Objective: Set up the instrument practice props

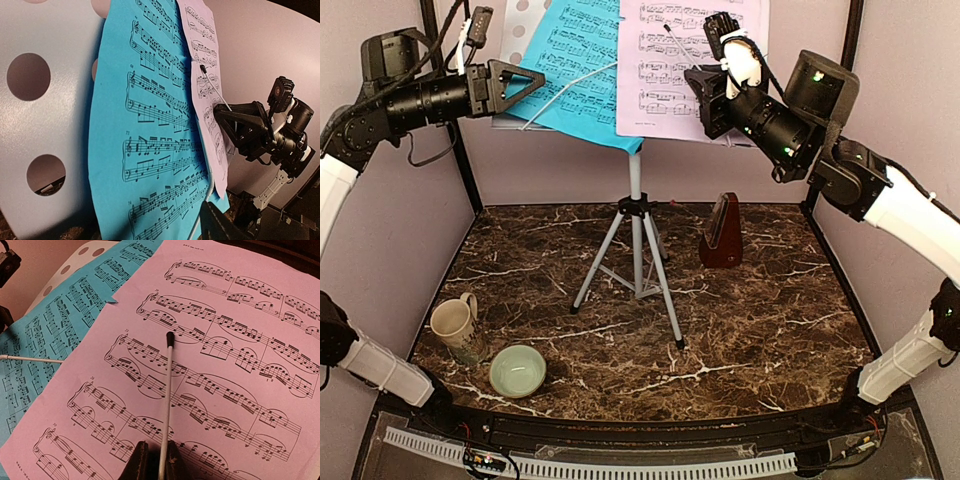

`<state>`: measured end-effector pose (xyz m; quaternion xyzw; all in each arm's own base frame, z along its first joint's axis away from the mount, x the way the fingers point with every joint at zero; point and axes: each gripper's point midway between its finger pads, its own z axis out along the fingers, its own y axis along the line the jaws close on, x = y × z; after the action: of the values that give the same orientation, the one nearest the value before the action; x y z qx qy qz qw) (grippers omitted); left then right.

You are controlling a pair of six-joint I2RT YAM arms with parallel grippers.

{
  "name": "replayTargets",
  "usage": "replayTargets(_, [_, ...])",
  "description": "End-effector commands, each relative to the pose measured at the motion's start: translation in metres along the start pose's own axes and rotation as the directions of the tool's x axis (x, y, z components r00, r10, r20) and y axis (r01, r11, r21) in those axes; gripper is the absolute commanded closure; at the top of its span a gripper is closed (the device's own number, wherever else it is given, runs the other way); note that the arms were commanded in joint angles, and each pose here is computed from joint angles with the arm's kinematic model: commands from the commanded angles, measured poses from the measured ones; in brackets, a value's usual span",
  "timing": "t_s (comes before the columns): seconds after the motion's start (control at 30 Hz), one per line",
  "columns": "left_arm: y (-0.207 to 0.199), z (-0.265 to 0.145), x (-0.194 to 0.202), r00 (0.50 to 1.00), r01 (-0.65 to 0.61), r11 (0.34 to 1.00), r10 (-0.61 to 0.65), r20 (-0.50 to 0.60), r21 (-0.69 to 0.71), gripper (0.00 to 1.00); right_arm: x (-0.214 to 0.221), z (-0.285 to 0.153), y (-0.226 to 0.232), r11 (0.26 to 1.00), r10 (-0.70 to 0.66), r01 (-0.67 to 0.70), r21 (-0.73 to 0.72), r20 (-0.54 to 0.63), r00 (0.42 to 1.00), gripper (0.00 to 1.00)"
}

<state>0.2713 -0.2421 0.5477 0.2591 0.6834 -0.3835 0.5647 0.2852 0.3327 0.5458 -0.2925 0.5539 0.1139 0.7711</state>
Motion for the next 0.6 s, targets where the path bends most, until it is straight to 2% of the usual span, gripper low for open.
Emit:
replayTargets(0.0, [-0.016, -0.012, -0.003, 1.0, 0.016, 0.997, -0.017, 0.007, 0.08, 0.38, -0.007, -0.001, -0.005, 1.0, 0.005, -0.005, 0.016, 0.029, 1.0, 0.87])
replayTargets(0.17, [-0.013, -0.013, -0.008, 1.0, 0.015, 0.997, -0.017, 0.024, 0.076, 0.37, -0.007, -0.001, -0.005, 1.0, 0.006, -0.007, 0.017, 0.029, 1.0, 0.87])
replayTargets(0.57, [-0.014, 0.001, -0.031, 0.998, 0.025, 0.988, -0.034, 0.059, 0.151, 0.45, -0.006, -0.001, -0.005, 1.0, 0.006, -0.006, 0.016, 0.027, 1.0, 0.87])
